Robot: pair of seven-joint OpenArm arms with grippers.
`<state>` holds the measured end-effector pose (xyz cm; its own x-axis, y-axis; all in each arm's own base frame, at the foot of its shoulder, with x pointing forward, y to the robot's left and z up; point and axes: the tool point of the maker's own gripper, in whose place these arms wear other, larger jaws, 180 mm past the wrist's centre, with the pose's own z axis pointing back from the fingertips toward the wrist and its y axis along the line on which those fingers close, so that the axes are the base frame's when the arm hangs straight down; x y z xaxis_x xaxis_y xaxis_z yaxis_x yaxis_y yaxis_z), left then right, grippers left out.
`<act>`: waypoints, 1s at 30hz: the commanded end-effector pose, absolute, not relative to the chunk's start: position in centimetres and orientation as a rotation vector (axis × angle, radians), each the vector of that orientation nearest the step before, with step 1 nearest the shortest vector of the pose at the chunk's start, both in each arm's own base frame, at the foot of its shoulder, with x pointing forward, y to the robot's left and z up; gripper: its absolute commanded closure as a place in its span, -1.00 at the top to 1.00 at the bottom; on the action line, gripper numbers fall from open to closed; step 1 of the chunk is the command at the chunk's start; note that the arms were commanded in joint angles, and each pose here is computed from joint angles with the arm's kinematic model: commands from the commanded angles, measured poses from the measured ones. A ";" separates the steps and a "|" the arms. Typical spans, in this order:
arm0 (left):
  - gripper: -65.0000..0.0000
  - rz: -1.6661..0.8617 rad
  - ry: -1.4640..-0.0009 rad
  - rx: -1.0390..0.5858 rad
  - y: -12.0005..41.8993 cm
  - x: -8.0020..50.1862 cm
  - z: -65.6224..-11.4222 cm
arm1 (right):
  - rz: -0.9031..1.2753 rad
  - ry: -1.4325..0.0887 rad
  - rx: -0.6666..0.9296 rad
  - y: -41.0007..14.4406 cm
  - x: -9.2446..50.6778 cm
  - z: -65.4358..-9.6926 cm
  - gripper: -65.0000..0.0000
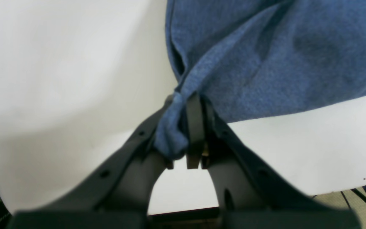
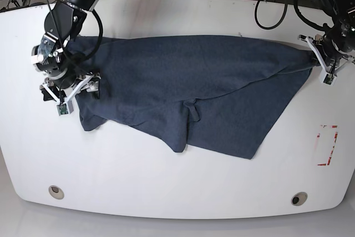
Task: Fold the T-shirt properly
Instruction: 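Release the right gripper and move it down along the shirt's side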
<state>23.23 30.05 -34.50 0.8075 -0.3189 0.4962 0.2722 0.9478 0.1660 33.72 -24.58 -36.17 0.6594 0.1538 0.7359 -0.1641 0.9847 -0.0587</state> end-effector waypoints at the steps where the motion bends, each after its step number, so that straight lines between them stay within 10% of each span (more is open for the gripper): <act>1: -1.00 -0.330 -0.583 0.109 30.4 24.0 -33.4 | 0.206 -0.890 0.045 -24.4 36.7 -35.1 0.89; 30: -1.00 -0.361 -0.575 0.089 29.3 24.2 -33.8 | 0.204 -0.915 0.118 -22.4 39.1 -35.2 0.88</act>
<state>23.45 29.13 -34.86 0.8029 -0.3432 0.4874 0.3041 0.9391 0.1603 38.21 -22.09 -37.19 0.6446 0.1220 0.7547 -0.2240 0.9740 0.0339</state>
